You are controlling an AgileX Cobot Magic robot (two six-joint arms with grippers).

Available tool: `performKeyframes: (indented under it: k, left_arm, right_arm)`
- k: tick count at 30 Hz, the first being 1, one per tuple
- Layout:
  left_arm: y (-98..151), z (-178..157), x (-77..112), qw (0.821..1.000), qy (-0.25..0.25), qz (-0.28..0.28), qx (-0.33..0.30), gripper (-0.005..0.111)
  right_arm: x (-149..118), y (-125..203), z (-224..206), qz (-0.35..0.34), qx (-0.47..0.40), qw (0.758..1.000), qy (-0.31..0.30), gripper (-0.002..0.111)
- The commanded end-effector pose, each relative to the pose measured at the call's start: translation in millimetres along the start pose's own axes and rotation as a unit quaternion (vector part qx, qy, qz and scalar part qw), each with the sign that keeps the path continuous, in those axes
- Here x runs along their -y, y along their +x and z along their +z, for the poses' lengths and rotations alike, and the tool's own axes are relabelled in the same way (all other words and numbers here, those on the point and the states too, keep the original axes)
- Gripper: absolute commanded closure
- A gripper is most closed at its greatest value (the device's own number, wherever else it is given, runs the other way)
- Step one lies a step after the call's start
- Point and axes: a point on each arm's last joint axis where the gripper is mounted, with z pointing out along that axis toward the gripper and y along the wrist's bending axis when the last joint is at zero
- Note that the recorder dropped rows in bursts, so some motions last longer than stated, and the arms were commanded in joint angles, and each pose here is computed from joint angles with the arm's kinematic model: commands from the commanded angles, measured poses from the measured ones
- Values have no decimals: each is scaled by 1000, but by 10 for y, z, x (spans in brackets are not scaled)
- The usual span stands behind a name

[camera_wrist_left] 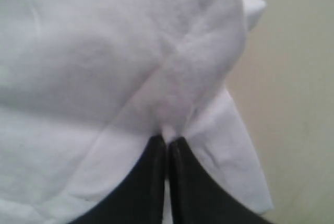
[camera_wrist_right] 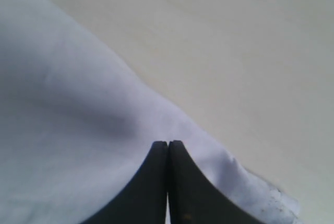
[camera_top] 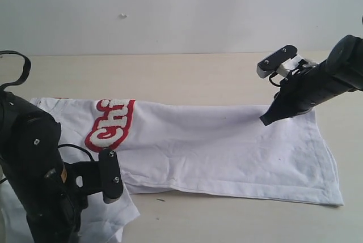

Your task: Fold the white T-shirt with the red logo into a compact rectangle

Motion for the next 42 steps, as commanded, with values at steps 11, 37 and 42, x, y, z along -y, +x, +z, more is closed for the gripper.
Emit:
performKeyframes:
  k: [11, 37, 42]
  left_arm:
    - [-91, -814, -133, 997, -6, 57, -61, 107]
    - [-413, -764, -1434, 948, -291, 54, 115, 51]
    - [-224, -578, -1233, 988, -151, -18, 15, 99]
  right_arm:
    - [24, -15, -28, 6, 3, 1000, 2, 108]
    - [25, -22, -29, 18, 7, 1000, 3, 108]
    - [25, -22, -29, 18, 7, 1000, 3, 108]
